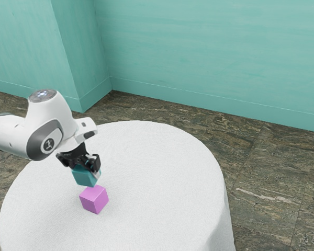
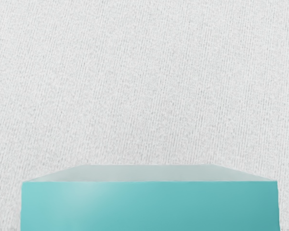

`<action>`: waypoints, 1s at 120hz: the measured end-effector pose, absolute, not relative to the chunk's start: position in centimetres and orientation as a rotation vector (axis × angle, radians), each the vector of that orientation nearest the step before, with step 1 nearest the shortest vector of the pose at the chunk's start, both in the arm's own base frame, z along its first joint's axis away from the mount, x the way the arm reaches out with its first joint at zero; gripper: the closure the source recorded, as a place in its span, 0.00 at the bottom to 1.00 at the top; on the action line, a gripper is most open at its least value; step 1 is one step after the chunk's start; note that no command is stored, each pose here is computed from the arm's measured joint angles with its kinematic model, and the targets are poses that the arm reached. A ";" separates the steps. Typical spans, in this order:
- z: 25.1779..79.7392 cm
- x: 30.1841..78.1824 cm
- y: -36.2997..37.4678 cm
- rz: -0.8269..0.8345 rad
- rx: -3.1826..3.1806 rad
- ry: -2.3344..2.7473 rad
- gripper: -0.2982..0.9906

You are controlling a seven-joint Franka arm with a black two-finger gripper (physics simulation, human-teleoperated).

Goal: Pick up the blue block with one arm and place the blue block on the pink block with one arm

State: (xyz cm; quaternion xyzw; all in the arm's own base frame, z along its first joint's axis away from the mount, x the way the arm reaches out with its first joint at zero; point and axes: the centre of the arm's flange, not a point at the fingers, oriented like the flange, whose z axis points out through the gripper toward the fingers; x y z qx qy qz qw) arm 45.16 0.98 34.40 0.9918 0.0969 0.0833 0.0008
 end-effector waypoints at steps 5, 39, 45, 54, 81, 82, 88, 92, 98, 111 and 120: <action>34.2 44.9 0.6 0.254 3.114 0.317 0.49; 33.8 43.7 -0.6 0.239 3.109 0.403 0.48; 33.8 43.7 -0.7 0.237 3.109 0.409 0.48; 33.8 43.7 -0.8 0.236 3.111 0.402 0.48; 33.8 43.8 -0.6 0.238 3.126 0.324 0.48; 33.8 43.8 -0.6 0.238 3.127 0.320 0.48; 33.8 43.8 -0.6 0.239 3.132 0.294 0.48; 33.8 43.8 -0.6 0.240 3.138 0.273 0.48; 33.8 43.9 -0.6 0.242 3.143 0.246 0.47; 33.9 43.9 -0.6 0.246 3.148 0.196 0.40; 33.9 44.0 -0.6 0.248 3.150 0.166 0.35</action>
